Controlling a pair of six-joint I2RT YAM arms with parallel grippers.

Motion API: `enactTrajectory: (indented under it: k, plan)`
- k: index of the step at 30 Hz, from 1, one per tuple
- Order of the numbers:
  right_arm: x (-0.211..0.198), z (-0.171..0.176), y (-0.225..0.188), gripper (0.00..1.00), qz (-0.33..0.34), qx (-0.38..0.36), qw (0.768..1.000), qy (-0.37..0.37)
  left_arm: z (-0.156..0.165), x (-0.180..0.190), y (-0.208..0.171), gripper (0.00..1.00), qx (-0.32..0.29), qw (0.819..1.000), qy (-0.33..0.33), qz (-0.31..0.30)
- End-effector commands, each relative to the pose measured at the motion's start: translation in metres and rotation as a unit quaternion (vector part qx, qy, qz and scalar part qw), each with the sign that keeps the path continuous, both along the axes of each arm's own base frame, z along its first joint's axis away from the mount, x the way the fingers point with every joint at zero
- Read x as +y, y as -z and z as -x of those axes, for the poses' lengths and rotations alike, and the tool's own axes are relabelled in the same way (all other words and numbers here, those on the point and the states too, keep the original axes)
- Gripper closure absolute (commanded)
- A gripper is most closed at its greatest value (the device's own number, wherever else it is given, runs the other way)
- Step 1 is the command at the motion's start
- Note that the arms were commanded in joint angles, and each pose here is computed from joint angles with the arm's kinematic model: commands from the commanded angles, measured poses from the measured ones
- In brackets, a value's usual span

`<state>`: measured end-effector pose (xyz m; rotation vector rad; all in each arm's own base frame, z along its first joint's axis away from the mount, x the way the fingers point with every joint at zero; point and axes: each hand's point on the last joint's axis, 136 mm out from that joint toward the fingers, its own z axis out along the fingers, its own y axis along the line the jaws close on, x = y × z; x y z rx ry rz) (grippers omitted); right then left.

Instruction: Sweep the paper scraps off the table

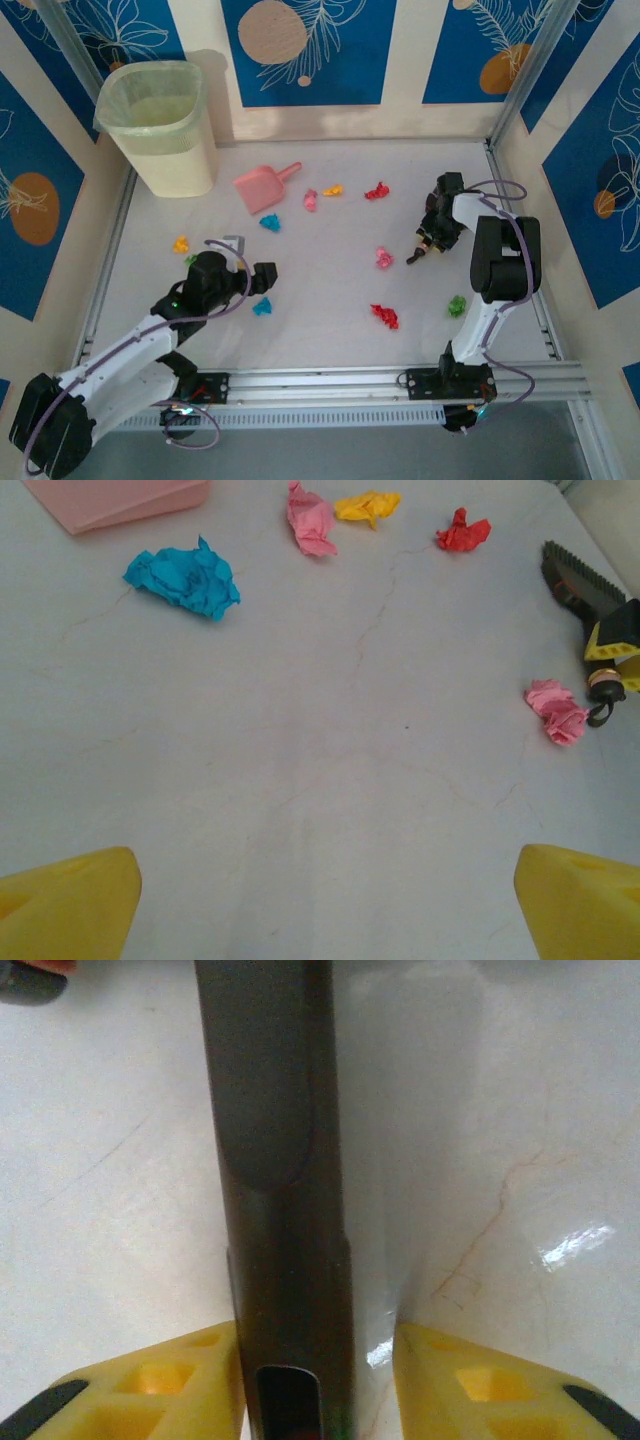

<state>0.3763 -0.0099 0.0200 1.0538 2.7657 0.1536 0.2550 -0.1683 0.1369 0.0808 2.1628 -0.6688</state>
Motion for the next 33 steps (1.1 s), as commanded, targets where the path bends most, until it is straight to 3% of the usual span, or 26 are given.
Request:
enactTrajectory:
  k: [1,8,16,25,30,33]
  plan:
    - [0.002,0.000,0.000,0.61,0.001,0.005,1.000,-0.005,0.003,-0.001,-0.005,0.05,-0.002,1.000,-0.003,0.016]
    - [0.002,-0.001,-0.020,0.92,0.004,-0.031,0.999,-0.019,0.007,-0.009,-0.025,0.05,-0.006,0.998,0.006,0.068]
    - [0.033,0.013,-0.092,0.97,0.047,-0.101,0.989,-0.101,0.006,-0.030,-0.065,0.05,-0.005,0.984,0.022,0.178]
    - [0.150,0.059,-0.165,0.99,0.007,-0.175,0.937,-0.301,-0.004,-0.050,-0.117,0.09,0.003,0.960,0.034,0.276]
    - [0.209,0.089,-0.182,0.99,-0.026,-0.176,0.906,-0.384,-0.014,-0.066,-0.118,0.13,0.037,0.942,0.040,0.331]
    - [0.233,0.100,-0.183,0.98,-0.028,-0.173,0.895,-0.410,-0.018,-0.078,-0.114,0.18,0.073,0.920,0.047,0.381]
